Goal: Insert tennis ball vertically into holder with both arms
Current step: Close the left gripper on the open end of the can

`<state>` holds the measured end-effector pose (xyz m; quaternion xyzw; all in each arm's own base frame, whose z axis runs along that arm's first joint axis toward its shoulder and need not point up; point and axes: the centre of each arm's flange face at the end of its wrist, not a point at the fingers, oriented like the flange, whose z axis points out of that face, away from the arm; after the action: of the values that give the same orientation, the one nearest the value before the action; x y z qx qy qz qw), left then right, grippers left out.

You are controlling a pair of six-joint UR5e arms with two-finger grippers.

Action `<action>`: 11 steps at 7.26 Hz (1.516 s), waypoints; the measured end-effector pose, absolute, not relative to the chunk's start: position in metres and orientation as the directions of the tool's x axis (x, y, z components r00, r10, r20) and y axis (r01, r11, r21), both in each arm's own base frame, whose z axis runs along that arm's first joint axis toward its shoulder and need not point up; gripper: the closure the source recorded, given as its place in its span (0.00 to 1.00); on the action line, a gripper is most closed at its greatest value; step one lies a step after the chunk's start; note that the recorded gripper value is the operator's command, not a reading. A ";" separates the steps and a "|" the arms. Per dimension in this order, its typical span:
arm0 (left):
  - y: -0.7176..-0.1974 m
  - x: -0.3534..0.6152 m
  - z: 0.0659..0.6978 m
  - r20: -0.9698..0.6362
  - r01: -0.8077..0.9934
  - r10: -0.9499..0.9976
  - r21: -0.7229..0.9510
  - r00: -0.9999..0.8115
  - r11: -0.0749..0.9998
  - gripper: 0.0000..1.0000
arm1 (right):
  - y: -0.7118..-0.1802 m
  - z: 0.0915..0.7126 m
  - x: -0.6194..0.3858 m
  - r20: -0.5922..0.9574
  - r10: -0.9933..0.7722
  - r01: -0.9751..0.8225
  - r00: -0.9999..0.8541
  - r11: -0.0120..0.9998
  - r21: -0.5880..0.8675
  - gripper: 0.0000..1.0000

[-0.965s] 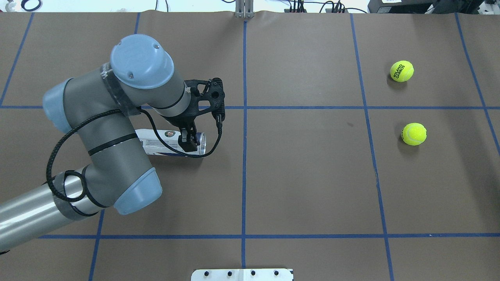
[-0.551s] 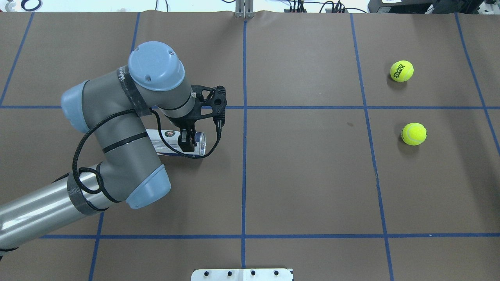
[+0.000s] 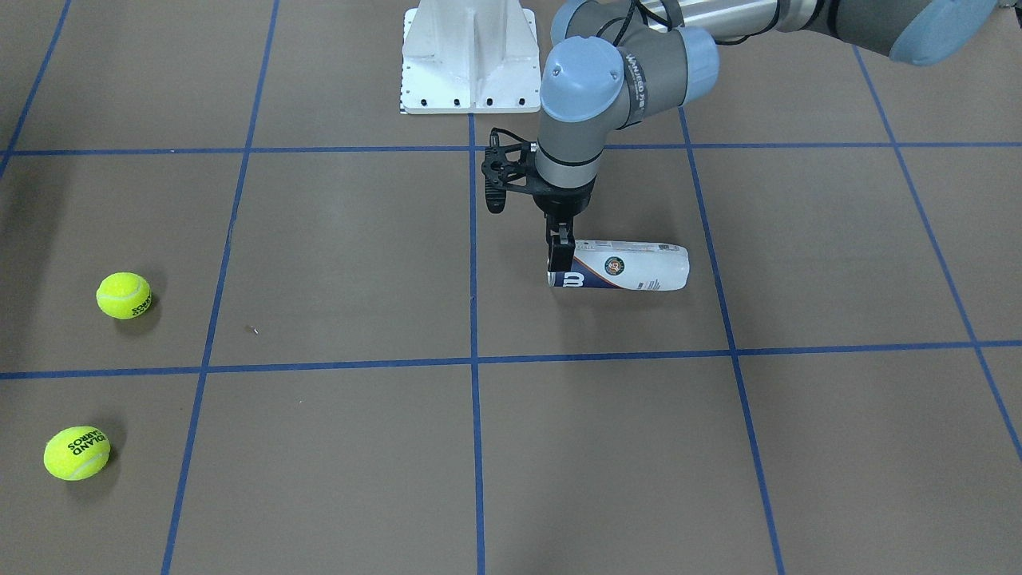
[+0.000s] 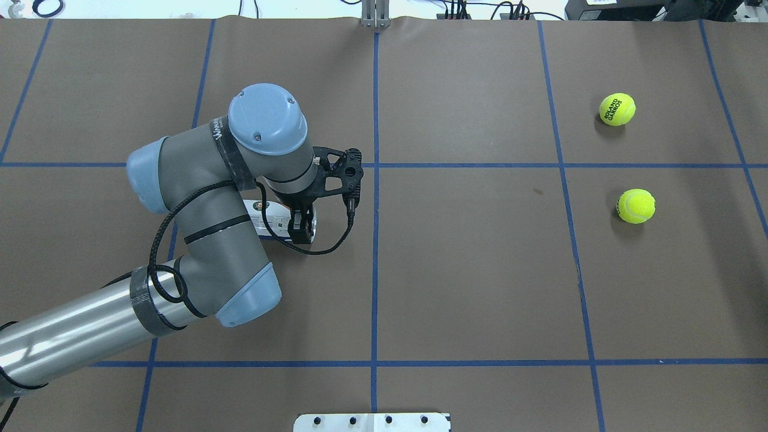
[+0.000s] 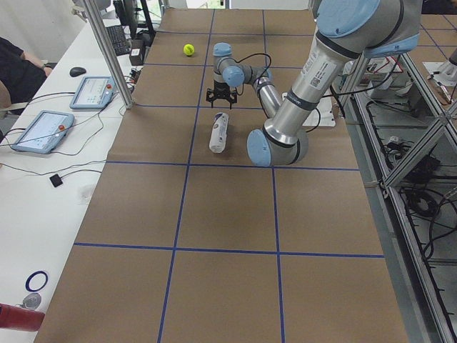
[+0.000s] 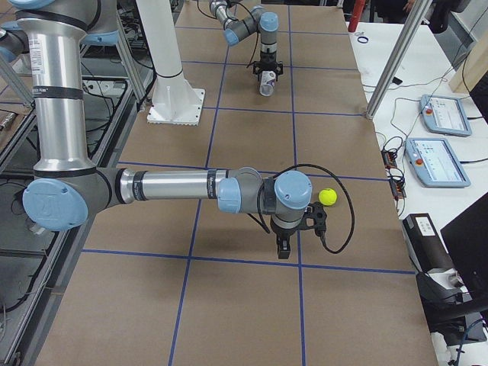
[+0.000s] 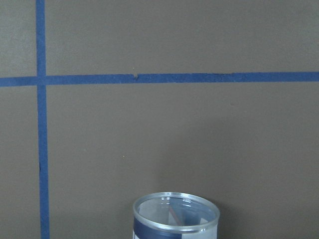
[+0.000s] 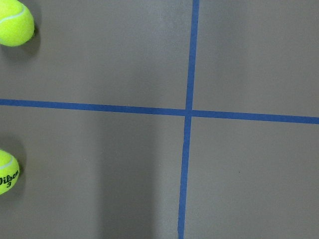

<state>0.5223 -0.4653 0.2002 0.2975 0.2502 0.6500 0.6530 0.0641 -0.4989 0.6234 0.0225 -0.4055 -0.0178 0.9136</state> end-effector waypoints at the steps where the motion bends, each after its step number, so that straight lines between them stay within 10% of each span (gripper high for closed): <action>1: -0.467 0.524 0.201 0.066 -0.702 0.997 0.712 0.034 -0.023 0.01 | -0.499 0.624 0.064 0.740 -0.050 0.014 0.671 0.998 0.055 0.01; 11: -0.472 0.551 0.233 0.061 -0.716 0.998 0.698 0.028 -0.022 0.01 | -0.496 0.629 0.064 0.739 -0.046 0.017 0.672 0.999 0.046 0.01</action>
<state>0.5514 -0.4722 0.2331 0.2901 0.2426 0.6535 0.6557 0.0640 -0.4958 0.6292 0.0178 -0.4048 -0.0171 0.9141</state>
